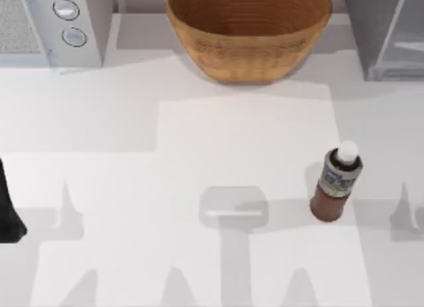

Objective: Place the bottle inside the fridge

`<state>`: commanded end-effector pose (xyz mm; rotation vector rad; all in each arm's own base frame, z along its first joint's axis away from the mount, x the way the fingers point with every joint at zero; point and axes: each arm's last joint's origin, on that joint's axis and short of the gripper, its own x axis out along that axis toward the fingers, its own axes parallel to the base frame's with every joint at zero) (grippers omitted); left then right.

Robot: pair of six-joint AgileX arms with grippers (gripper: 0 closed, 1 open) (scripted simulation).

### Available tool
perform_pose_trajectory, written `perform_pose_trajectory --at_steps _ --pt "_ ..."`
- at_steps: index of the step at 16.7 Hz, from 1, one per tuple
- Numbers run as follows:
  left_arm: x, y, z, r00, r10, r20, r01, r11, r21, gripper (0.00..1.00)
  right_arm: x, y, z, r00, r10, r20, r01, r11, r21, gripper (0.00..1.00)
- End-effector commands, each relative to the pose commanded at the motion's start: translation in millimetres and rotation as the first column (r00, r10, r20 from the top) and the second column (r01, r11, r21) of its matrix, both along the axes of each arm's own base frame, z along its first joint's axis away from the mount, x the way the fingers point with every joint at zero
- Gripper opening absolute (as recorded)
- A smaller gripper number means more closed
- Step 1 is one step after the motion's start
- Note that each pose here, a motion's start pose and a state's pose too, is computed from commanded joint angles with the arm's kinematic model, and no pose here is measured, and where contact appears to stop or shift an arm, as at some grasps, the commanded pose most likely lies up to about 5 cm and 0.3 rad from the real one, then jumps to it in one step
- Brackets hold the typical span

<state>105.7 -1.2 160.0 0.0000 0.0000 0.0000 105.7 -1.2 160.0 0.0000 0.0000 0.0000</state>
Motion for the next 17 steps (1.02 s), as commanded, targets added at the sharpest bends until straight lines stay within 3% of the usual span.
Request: perform_pose_trajectory --at_steps 4,7,12,17 --pt "0.0 0.0 0.0 1.0 0.0 0.0 0.0 1.0 0.0 1.0 1.8 0.3 0.3 1.0 0.01 -0.003 -0.01 1.0 -0.003 1.0" --pt "0.0 0.0 0.0 1.0 0.0 0.0 0.0 1.0 0.0 1.0 9.3 2.7 1.1 0.998 0.066 -0.018 -0.067 0.998 -0.014 1.0" --pt "0.0 0.0 0.0 1.0 0.0 0.0 0.0 1.0 0.0 1.0 32.1 10.3 -3.8 0.972 0.223 -0.074 -0.225 0.974 -0.033 1.0" --pt "0.0 0.0 0.0 1.0 0.0 0.0 0.0 1.0 0.0 1.0 55.5 21.4 -19.6 0.903 0.41 -0.128 -0.418 0.908 -0.037 1.0"
